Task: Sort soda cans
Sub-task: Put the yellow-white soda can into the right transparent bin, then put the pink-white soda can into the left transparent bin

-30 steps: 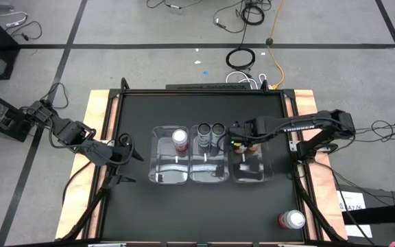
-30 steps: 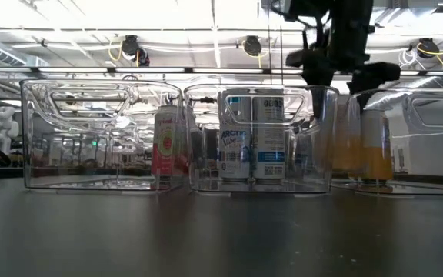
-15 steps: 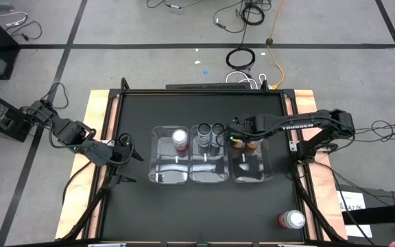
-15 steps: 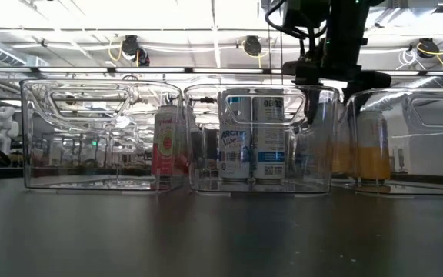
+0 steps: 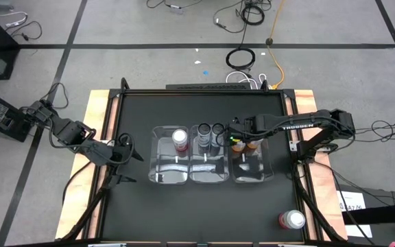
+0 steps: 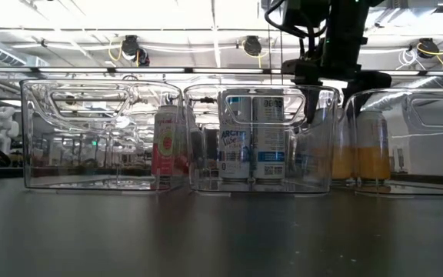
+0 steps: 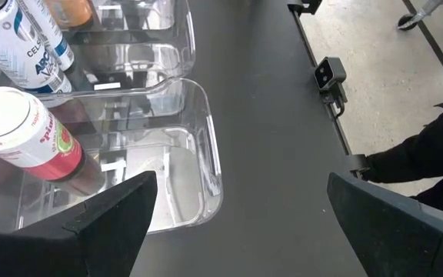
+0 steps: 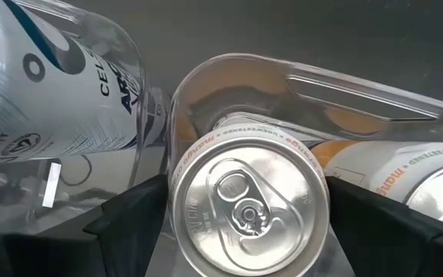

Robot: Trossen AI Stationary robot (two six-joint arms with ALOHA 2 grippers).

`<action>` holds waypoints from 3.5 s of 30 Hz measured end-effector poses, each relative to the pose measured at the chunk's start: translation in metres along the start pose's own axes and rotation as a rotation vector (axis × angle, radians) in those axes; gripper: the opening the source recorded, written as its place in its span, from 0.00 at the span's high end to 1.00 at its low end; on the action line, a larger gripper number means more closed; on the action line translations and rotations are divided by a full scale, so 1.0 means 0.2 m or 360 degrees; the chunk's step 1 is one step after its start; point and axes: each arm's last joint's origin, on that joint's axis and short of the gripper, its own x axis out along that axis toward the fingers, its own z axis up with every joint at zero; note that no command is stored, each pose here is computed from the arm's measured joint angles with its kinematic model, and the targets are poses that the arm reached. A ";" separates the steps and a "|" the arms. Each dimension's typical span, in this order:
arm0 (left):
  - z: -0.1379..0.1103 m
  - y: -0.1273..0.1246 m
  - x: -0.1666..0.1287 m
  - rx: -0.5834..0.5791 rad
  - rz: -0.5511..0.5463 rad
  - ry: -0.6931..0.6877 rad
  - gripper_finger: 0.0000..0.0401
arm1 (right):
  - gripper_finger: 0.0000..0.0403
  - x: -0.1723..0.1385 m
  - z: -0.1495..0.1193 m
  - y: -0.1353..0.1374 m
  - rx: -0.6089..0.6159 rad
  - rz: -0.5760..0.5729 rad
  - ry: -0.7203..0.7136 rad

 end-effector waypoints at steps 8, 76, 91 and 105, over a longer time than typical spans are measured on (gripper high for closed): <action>0.00 0.00 0.00 0.0000 0.0000 0.0000 0.03 | 0.17 -0.01 0.00 0.00 -0.0013 0.0011 -0.0003; 0.01 0.05 -0.02 -0.0053 0.0219 -0.0104 0.03 | 0.14 -0.80 -0.75 0.00 0.0218 0.0167 0.0306; 0.02 0.05 -0.02 -0.0055 0.0212 -0.0108 0.03 | 0.14 -0.87 -1.03 -0.13 -0.0321 0.0080 0.0531; 0.02 0.05 -0.02 -0.0057 0.0208 -0.0120 0.03 | 0.14 -0.90 -1.22 -0.33 -0.0834 -0.0007 0.0601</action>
